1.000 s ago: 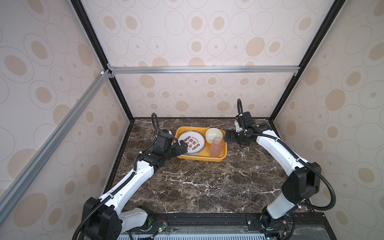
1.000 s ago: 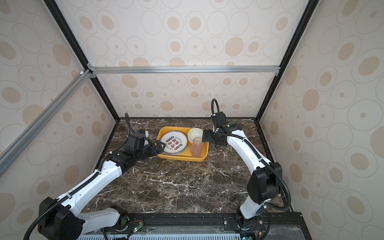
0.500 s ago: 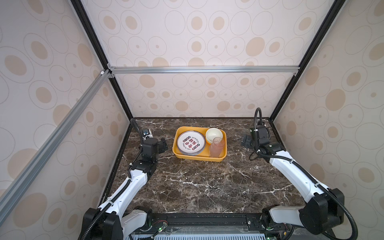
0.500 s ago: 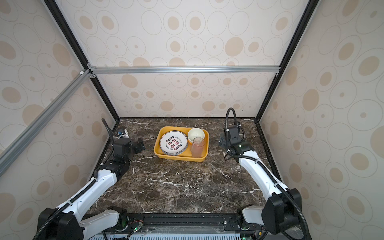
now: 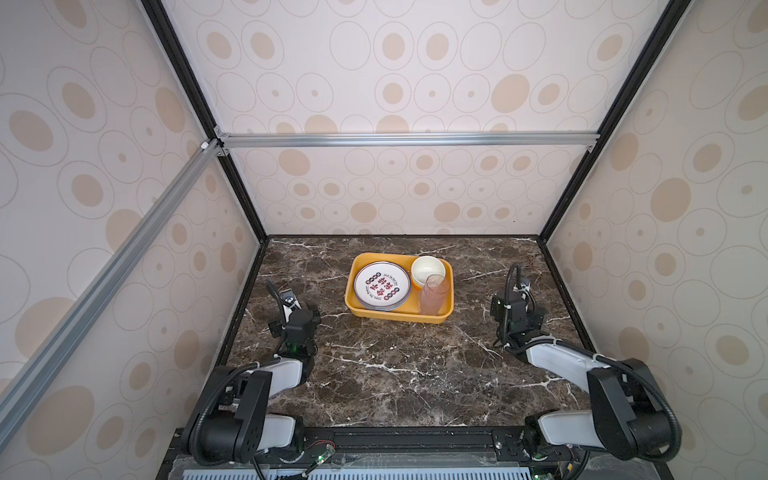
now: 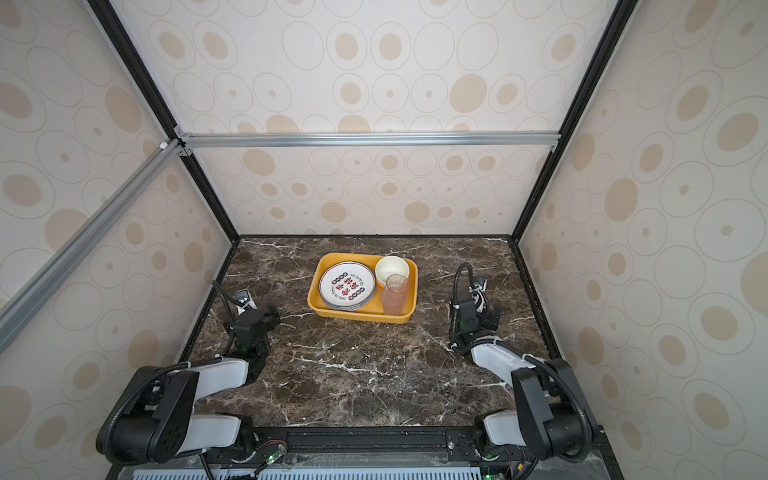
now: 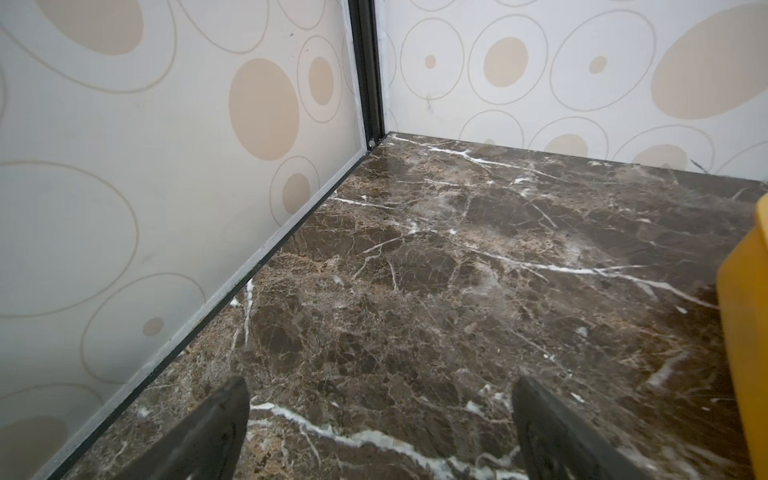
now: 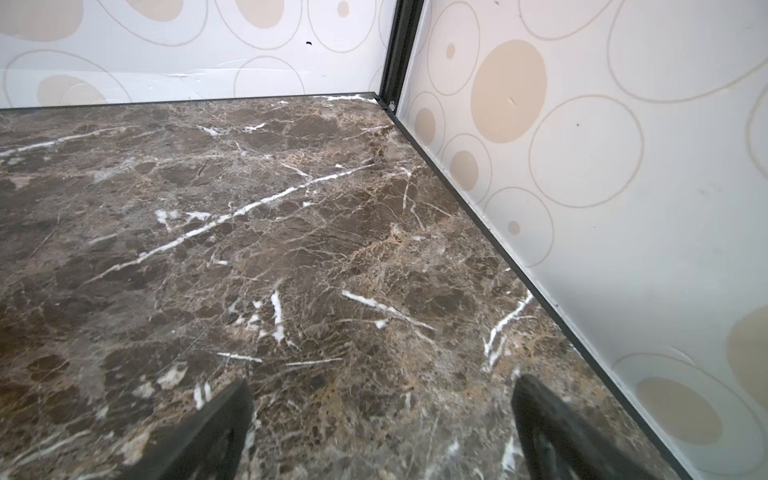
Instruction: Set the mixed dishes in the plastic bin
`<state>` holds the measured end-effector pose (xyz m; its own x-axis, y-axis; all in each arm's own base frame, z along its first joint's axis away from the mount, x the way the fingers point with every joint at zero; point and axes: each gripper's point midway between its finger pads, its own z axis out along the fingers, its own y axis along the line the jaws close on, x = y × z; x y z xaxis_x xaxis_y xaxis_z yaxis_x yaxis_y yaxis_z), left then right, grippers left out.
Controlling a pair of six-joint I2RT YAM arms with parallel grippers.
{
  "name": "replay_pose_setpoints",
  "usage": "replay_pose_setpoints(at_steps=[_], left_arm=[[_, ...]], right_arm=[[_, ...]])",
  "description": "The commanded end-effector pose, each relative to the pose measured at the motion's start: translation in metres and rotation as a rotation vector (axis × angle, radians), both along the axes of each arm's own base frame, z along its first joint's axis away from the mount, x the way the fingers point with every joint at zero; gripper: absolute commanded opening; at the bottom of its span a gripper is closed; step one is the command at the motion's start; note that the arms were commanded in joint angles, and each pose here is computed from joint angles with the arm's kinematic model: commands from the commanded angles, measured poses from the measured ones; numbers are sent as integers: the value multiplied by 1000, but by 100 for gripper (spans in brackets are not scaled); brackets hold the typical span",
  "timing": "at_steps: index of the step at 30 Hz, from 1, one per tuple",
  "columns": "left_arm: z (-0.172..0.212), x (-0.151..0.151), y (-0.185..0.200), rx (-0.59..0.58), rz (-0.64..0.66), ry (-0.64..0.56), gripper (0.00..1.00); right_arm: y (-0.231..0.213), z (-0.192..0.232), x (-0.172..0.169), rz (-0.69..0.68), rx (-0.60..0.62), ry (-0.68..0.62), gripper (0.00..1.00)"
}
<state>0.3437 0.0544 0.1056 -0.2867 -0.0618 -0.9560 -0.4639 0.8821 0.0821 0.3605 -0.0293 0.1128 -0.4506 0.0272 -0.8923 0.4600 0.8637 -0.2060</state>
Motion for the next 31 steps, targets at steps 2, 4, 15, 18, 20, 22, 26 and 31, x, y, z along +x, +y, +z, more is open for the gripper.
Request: replay_pose_setpoints(at_steps=[2,4,15,18,20,22,26,31], left_arm=[[40,19,-5,50,-53,-159,98],[44,18,-16,85,-133,-189,98],[29,22,-22,87,-192,-210,98],[31,18,-23,93,-199,-226,98],[31,19,-24,103,-211,-227,98],[31,19,-26,98,-218,-227,98],[28,26,-26,93,-229,-206,98],[26,28,-27,66,-272,-200,98]], right_arm=[[3,5,16,63,-28,-29,100],[2,9,20,78,-58,-70,100],[13,-24,30,271,85,-74,100],[11,-22,31,273,65,-106,100],[12,-23,30,272,80,-83,100],[12,-21,31,272,66,-102,100],[12,-22,30,273,74,-87,100],[12,-22,30,271,72,-90,100]])
